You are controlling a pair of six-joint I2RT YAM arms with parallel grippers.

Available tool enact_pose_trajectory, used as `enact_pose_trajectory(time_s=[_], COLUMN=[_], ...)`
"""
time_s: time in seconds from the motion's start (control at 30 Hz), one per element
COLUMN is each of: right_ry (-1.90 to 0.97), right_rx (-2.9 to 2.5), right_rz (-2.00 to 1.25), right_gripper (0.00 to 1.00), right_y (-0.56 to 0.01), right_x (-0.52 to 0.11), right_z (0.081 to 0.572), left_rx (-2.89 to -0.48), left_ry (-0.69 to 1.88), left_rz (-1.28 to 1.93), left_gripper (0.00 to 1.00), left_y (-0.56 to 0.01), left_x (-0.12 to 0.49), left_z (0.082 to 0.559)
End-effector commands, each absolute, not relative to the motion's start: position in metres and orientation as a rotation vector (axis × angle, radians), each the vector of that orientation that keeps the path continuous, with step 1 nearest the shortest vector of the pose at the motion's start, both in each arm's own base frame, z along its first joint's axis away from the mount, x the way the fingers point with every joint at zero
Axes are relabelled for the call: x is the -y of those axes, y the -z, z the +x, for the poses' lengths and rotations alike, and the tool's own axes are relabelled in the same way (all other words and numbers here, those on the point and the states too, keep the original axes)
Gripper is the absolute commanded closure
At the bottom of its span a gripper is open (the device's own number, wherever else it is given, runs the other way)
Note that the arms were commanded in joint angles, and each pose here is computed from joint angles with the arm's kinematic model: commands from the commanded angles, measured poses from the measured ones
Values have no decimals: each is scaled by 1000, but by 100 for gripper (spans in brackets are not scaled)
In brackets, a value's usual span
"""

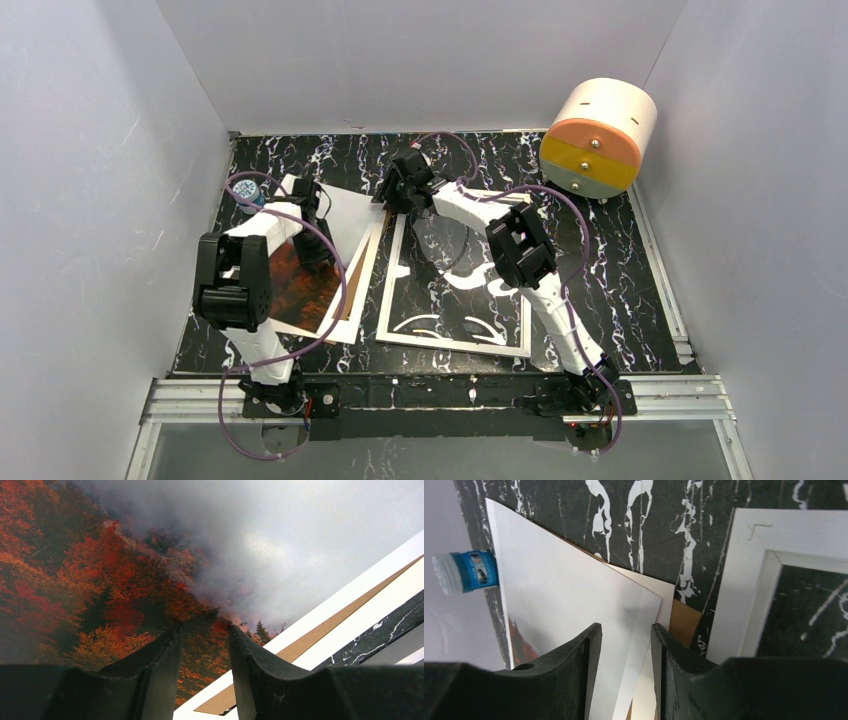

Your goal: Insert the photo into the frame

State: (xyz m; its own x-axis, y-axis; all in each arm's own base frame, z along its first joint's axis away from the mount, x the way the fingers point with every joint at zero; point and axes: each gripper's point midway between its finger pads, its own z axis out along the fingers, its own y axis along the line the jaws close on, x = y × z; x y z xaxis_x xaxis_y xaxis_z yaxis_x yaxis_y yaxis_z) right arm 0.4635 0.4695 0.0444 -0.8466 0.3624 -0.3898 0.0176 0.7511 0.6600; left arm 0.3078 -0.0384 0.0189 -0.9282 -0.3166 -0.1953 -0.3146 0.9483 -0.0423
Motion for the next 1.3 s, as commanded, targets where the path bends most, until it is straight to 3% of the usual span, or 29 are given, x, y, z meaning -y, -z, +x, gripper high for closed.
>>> enact_pose_trajectory(time_s=[0.0,0.23,0.43,0.77,0.97,1.07,1.27], right_ry=[-1033,-1284,-1329,-1212,-1142,-1134,-1123], right_rx=[-2514,-2510,-2520,-2523,-2508,-2509,-2523], right_rz=[221,88,66,-31,-151,-226,-252], right_gripper=[50,50,50,51,51,52,53], right_y=[-18,-34,-42,-69,-92,-94,-93], right_x=[-486,-507,-506,-483,-471,-476,-478], right_z=[446,422,411,396,380,368,359], left_rx=[-3013,-3040,-3065,-3079,-2951,-2838,-2729], left_ry=[-40,-23,15,469,759,640,55], left_rz=[-449,-437,-438,-562,-585,-526,-507], left_gripper=[63,63,64,64,64,62,40], left_y=[-3,3,8,10,-26,-59,-98], left_x=[32,35,40,93,123,109,30], left_z=[287,285,281,261,276,306,351])
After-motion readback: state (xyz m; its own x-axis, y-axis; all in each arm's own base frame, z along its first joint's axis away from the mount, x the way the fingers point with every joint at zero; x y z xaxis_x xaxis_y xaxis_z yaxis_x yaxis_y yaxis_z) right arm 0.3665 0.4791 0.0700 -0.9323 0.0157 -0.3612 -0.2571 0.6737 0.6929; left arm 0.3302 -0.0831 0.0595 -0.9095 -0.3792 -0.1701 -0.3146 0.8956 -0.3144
